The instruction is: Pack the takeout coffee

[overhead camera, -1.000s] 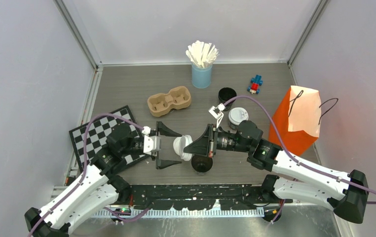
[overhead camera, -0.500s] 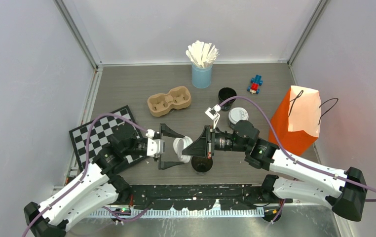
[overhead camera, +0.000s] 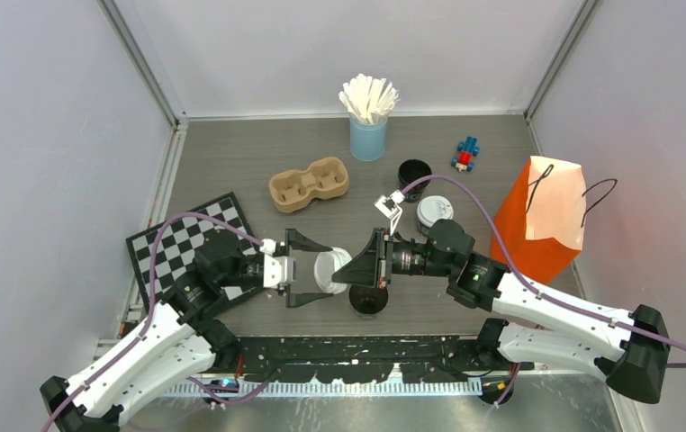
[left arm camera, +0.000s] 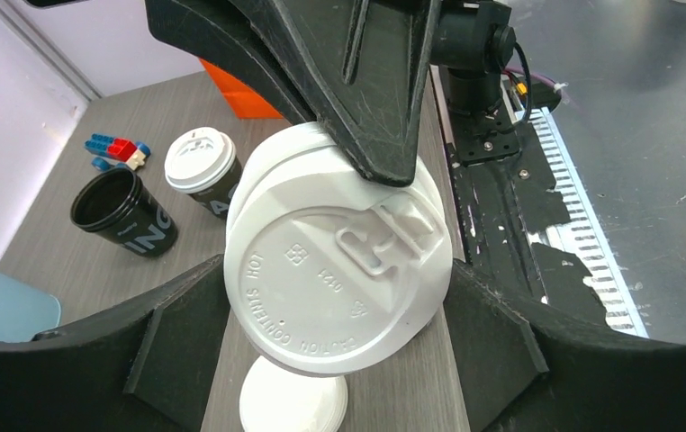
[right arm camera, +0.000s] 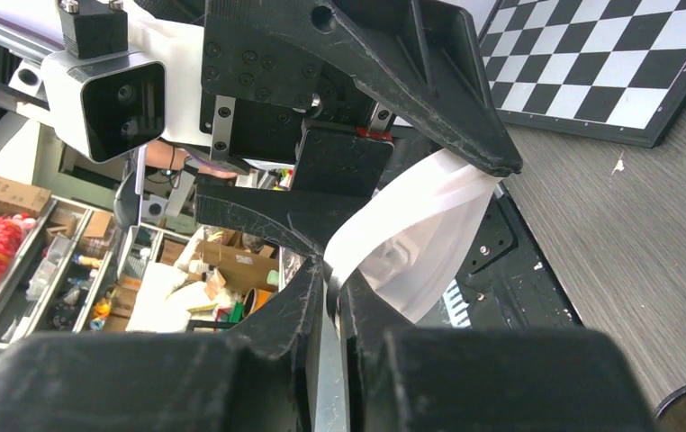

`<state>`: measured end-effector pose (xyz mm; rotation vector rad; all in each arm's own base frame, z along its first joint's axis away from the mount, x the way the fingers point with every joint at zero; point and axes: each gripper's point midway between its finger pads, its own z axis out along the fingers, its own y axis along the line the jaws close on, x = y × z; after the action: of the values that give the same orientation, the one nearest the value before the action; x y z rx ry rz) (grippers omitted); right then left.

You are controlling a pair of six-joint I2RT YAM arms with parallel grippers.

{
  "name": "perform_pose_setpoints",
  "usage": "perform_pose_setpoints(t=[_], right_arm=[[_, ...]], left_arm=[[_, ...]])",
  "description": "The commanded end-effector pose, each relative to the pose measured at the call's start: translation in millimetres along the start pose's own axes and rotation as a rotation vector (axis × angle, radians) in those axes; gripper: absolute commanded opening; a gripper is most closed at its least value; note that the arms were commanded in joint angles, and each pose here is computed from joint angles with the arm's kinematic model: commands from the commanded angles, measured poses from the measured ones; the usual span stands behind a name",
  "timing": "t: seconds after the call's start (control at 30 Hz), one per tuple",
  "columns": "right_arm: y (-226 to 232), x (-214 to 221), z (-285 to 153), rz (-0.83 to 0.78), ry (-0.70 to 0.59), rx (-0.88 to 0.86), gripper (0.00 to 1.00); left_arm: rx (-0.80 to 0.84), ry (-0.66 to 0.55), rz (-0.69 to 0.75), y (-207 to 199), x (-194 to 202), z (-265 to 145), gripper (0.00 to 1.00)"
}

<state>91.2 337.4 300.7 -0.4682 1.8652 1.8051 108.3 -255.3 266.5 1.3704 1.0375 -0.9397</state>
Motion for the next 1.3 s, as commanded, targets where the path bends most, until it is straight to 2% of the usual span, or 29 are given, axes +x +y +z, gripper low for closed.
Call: perform_pose_setpoints(t=[0.0,0.1,0.23,0.47,0.7,0.87,1.27], right_arm=[[0.8,-11.7,-5.8,-0.029,-0.066,0.026,0.21],[-5.4,-14.5,-12.4,-0.033,-0.090,0.082,0.31],[-21.6,-22.0,-32.6,-0.057,-0.166,0.208,0.49],[-51.4,-39.5,-94.5,-0.145,-0.341,0.475,0.69],[-61.7,-54.3,-157.5,-0.228,-0.470,0.683,0.70],[-47.9,-59.5,-176.0,-0.266,-0.486,0.697,0.70],[-2.0,-75.1,-195.1,-0.320,-0.532,0.610,0.70]], left_arm=[[-0.002,-0.024,0.013,0.6,-12.8,-1.6,0.83],[-0.012,0.009,-0.040,1.2,-6.5,-1.7,0.83],[-0.028,0.059,-0.107,2.8,1.7,-2.4,0.83],[-0.042,0.163,-0.269,8.2,18.0,4.5,0.82],[-0.070,0.325,-0.311,3.6,42.0,27.1,0.82],[-0.091,0.485,-0.325,-1.4,57.3,44.3,0.79],[-0.079,0.651,-0.332,-13.8,71.3,77.1,0.81]])
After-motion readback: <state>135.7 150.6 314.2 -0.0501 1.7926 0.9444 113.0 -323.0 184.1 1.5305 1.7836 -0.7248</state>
